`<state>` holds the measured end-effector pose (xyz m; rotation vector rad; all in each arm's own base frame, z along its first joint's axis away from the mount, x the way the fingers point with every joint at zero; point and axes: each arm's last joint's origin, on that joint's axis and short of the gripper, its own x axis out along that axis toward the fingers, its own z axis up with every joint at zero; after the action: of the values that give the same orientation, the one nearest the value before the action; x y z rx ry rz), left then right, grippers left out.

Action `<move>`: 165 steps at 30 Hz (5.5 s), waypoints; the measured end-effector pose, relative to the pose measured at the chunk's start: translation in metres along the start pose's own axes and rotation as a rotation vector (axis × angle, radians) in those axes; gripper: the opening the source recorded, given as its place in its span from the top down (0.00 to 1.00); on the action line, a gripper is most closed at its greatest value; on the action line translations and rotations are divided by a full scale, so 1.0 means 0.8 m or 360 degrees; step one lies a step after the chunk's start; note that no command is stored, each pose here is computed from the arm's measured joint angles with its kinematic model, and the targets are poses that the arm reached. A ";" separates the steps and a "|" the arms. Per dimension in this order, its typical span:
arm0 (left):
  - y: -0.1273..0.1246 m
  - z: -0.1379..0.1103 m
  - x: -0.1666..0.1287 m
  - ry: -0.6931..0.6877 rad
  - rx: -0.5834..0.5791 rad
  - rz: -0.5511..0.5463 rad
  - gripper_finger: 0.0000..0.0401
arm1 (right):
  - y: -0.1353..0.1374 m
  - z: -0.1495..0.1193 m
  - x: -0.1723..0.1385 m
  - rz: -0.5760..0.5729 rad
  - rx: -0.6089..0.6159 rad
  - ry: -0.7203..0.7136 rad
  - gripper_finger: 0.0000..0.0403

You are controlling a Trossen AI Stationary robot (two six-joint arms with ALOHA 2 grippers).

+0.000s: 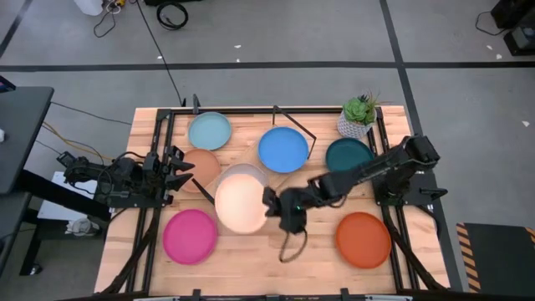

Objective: Place and stack plates onto a shelf
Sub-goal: Stack the light orange plate on top of the gray plate on the shelf, then stack the dark blue plate on top of the blue plate on the shelf

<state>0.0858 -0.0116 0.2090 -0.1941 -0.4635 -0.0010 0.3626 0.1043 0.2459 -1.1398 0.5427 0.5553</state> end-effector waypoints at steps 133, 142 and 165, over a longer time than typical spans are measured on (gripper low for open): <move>0.000 0.001 0.002 -0.0015 0.0052 0.0005 0.64 | 0.137 -0.215 -0.091 0.0271 0.2492 0.1738 0.59; 0.000 0.001 0.001 -0.0014 0.0050 0.0006 0.64 | 0.148 -0.222 -0.069 0.0402 0.2475 0.1829 0.70; 0.000 0.001 0.002 -0.0016 0.0052 0.0005 0.64 | 0.095 -0.088 -0.095 0.0838 0.2132 0.1376 0.96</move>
<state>0.0866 -0.0116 0.2102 -0.1625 -0.4731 0.0106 0.2476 0.0521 0.2214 0.1513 1.6616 0.0021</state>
